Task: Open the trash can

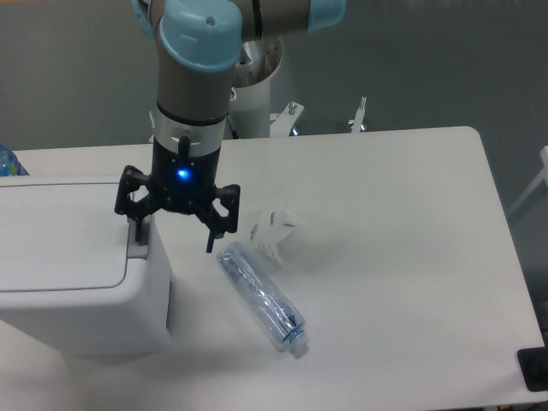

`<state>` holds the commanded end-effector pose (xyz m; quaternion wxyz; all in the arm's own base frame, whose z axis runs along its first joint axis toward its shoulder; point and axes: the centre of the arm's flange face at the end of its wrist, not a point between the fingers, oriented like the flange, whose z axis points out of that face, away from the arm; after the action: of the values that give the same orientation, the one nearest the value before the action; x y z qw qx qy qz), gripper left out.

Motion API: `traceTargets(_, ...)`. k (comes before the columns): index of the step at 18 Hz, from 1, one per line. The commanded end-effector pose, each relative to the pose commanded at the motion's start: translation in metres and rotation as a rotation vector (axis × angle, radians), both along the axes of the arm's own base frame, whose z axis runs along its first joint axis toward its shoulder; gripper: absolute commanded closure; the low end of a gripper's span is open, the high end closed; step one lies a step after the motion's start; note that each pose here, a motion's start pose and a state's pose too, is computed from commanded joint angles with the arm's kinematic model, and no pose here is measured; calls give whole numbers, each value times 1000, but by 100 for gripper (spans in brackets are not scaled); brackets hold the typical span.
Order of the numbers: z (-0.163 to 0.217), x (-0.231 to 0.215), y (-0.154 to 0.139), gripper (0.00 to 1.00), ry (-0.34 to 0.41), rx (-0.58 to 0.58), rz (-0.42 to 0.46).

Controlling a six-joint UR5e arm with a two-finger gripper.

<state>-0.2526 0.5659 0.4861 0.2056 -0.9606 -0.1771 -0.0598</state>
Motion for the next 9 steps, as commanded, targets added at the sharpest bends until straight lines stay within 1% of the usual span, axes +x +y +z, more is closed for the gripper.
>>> traceTargets(9,-3,0,0,0,-4,-5,0)
